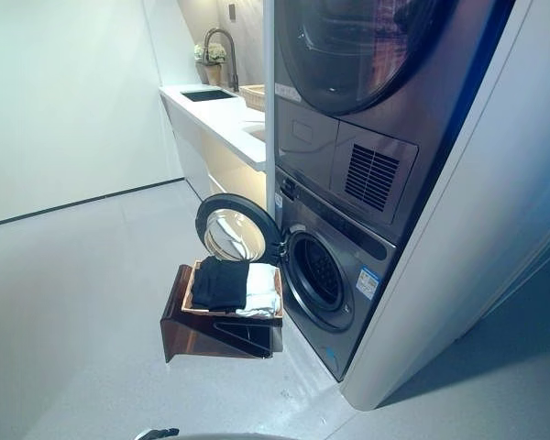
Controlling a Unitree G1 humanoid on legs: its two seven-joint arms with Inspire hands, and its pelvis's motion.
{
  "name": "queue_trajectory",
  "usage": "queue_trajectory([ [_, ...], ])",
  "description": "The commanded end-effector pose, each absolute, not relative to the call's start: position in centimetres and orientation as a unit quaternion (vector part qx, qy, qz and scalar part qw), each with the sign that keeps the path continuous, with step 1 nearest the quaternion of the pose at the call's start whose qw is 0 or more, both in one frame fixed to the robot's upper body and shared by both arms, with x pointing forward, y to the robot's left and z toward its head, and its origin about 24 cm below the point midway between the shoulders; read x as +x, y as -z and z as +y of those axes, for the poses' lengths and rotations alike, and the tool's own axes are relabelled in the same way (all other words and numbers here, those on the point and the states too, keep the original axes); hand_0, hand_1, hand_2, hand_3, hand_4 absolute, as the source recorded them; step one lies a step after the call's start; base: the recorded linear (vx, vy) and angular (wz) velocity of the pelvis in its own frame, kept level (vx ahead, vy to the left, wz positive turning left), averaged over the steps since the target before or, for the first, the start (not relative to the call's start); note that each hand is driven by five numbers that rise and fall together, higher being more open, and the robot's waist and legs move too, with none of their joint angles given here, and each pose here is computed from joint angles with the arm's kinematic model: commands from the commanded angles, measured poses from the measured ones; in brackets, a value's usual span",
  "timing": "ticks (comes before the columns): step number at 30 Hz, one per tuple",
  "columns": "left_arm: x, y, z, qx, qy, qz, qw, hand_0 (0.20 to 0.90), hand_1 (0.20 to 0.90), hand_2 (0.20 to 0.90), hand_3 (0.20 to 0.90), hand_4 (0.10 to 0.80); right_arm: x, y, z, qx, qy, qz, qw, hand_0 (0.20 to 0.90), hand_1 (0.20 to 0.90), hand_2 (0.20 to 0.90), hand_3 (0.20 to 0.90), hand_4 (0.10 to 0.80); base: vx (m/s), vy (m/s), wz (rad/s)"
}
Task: Pick up the clothes and place them into the washing machine
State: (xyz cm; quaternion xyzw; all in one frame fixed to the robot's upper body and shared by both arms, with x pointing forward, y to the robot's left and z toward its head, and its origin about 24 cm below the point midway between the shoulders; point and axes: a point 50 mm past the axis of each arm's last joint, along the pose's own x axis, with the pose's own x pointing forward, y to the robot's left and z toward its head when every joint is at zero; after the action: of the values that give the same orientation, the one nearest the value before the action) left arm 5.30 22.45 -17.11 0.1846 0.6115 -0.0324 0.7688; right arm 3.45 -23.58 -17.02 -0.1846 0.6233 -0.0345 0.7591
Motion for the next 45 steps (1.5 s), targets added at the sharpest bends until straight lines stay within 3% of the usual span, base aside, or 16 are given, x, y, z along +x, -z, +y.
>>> queue_trajectory([
  [1, 8.6, 17.1, 19.3, 0.174, 0.068, 0.574, 0.798, 0.900, 0.900, 0.900, 0.900, 0.800, 6.4, 16.8, -23.5, -0.201, 0.005, 0.603, 0.772, 0.900, 0.900, 0.900, 0.900, 0.800, 0.000, 0.000, 0.00],
  [32, 8.2, 17.1, 20.1, 0.167, 0.052, 0.586, 0.791, 0.900, 0.900, 0.900, 0.900, 0.800, 7.4, 16.7, -22.8, -0.229, -0.030, 0.590, 0.774, 0.900, 0.900, 0.900, 0.900, 0.800, 0.000, -0.009, 0.00],
  [42, 9.8, 16.6, 21.1, 0.164, 0.021, 0.562, 0.810, 0.900, 0.900, 0.900, 0.900, 0.800, 8.3, 16.5, -22.8, -0.216, -0.011, 0.574, 0.789, 0.900, 0.900, 0.900, 0.900, 0.800, 0.006, -0.142, -0.03],
  [45, 11.9, 15.9, 21.5, 0.131, -0.025, 0.533, 0.836, 0.900, 0.900, 0.900, 0.900, 0.800, 8.3, 16.3, -23.7, -0.213, 0.010, 0.572, 0.792, 0.900, 0.900, 0.900, 0.900, 0.800, -0.043, -0.157, -0.11],
])
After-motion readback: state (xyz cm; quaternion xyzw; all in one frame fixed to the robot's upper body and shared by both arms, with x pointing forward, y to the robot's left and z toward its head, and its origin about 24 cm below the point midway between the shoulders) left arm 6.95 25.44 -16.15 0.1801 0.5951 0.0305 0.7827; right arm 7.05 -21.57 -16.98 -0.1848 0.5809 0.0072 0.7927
